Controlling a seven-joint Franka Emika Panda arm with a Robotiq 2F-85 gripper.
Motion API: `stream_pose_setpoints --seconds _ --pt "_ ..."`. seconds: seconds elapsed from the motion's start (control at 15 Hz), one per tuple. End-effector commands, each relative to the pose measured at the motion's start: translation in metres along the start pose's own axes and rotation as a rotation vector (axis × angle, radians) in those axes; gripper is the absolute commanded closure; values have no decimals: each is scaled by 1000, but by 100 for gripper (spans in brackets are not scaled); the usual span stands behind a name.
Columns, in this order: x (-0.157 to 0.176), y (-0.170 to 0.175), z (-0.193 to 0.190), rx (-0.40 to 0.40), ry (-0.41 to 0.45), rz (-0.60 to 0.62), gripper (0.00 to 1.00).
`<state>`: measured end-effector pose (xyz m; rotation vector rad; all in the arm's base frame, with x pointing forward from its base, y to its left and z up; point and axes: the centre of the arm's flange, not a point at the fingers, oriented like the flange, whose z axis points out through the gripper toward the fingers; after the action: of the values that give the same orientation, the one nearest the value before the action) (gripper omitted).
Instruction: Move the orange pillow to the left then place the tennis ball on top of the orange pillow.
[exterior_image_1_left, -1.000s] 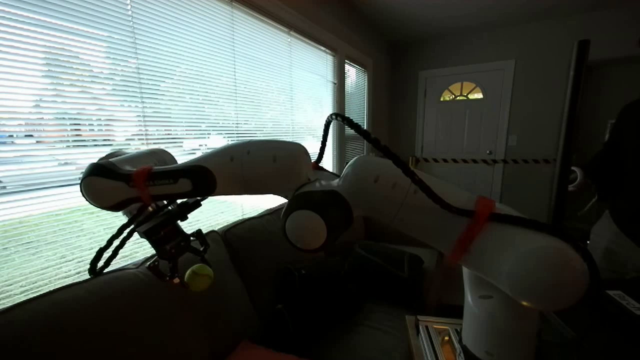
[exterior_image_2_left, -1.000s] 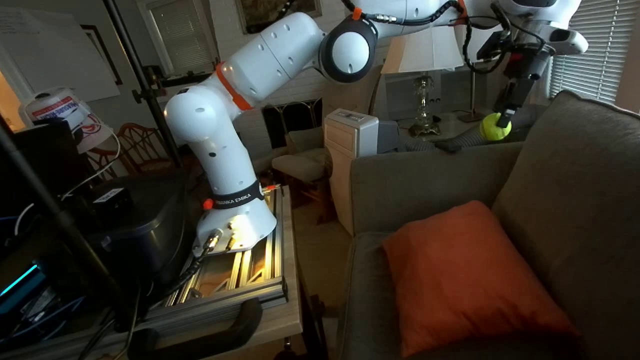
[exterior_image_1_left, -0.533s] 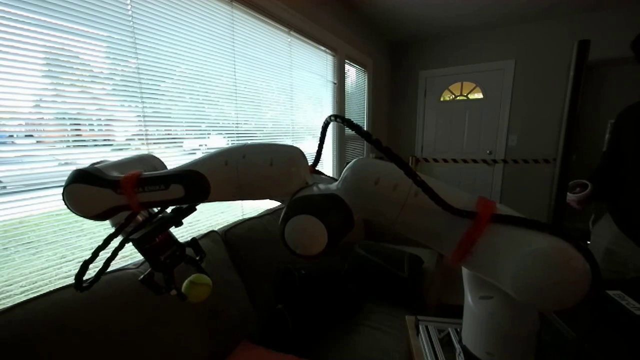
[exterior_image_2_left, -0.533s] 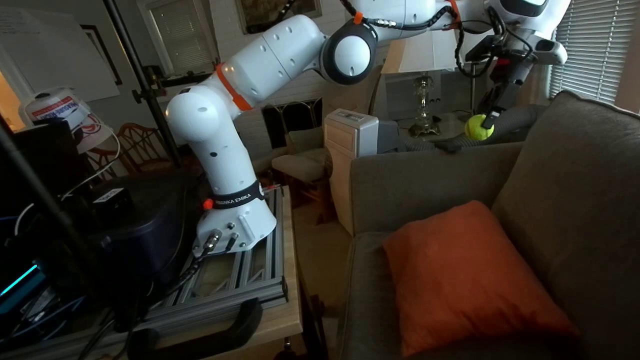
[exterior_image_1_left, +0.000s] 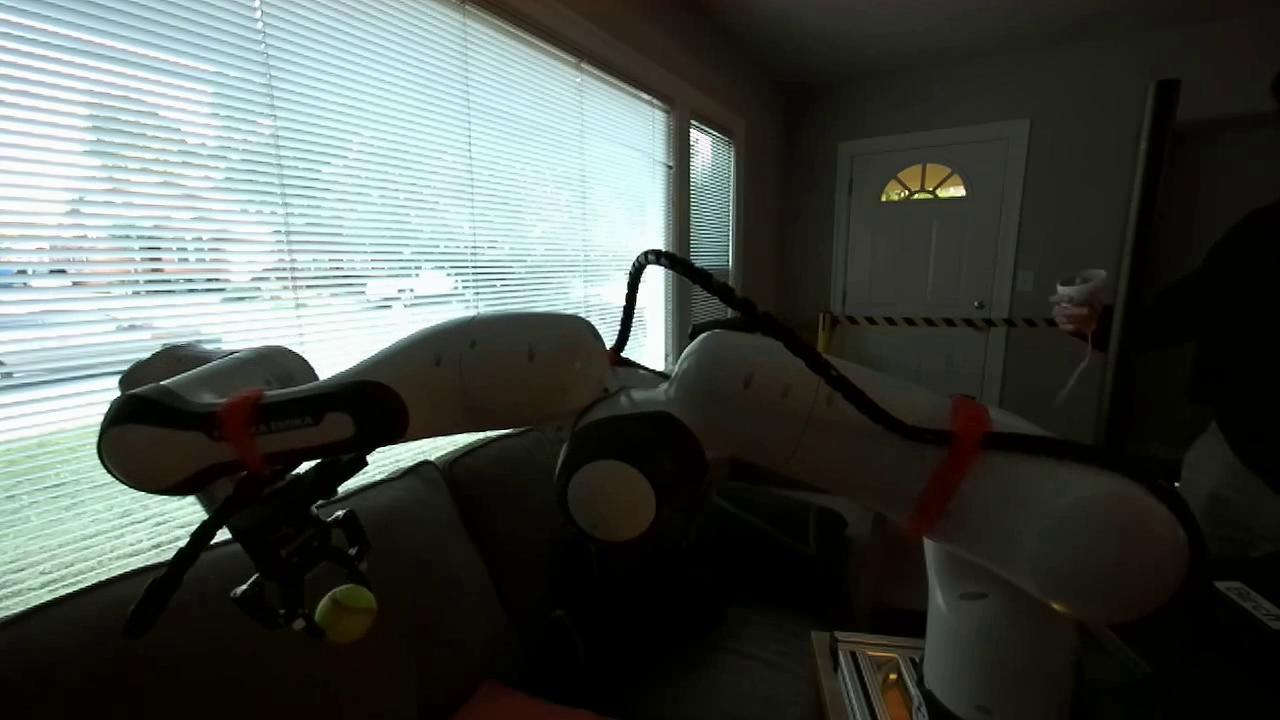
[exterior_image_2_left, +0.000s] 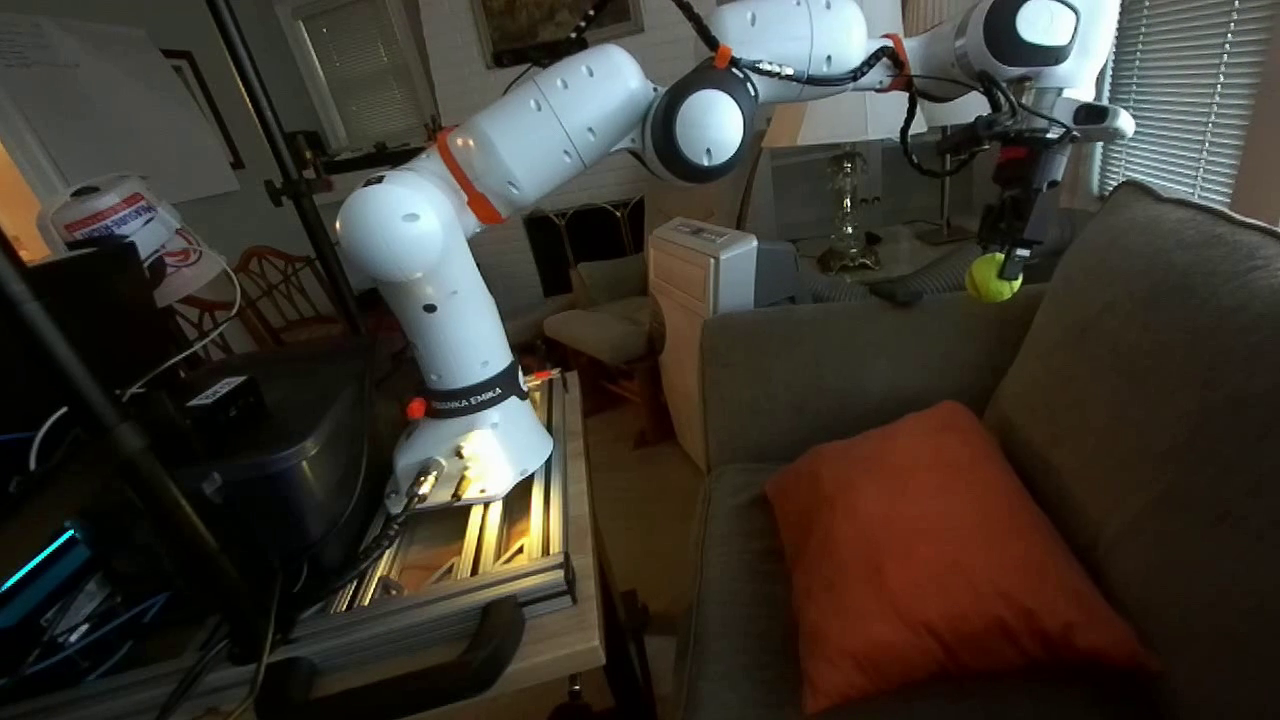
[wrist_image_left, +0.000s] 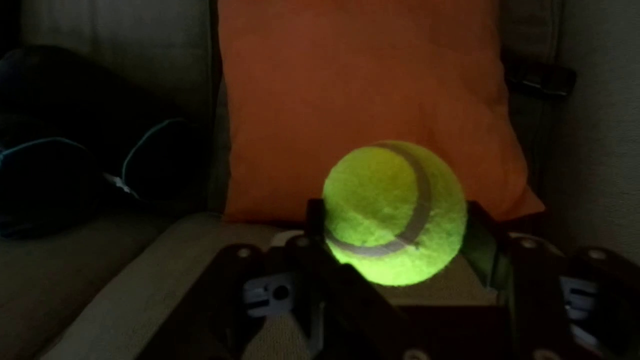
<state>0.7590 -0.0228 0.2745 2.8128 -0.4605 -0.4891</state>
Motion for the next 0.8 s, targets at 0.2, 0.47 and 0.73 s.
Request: stream_pose_setpoints --seconds 0.2,0.47,0.73 --pt "0 1 -1 1 5 1 33" --pt "-45 11 21 1 -3 -9 58" --pt "-74 21 13 146 -66 -148 58"
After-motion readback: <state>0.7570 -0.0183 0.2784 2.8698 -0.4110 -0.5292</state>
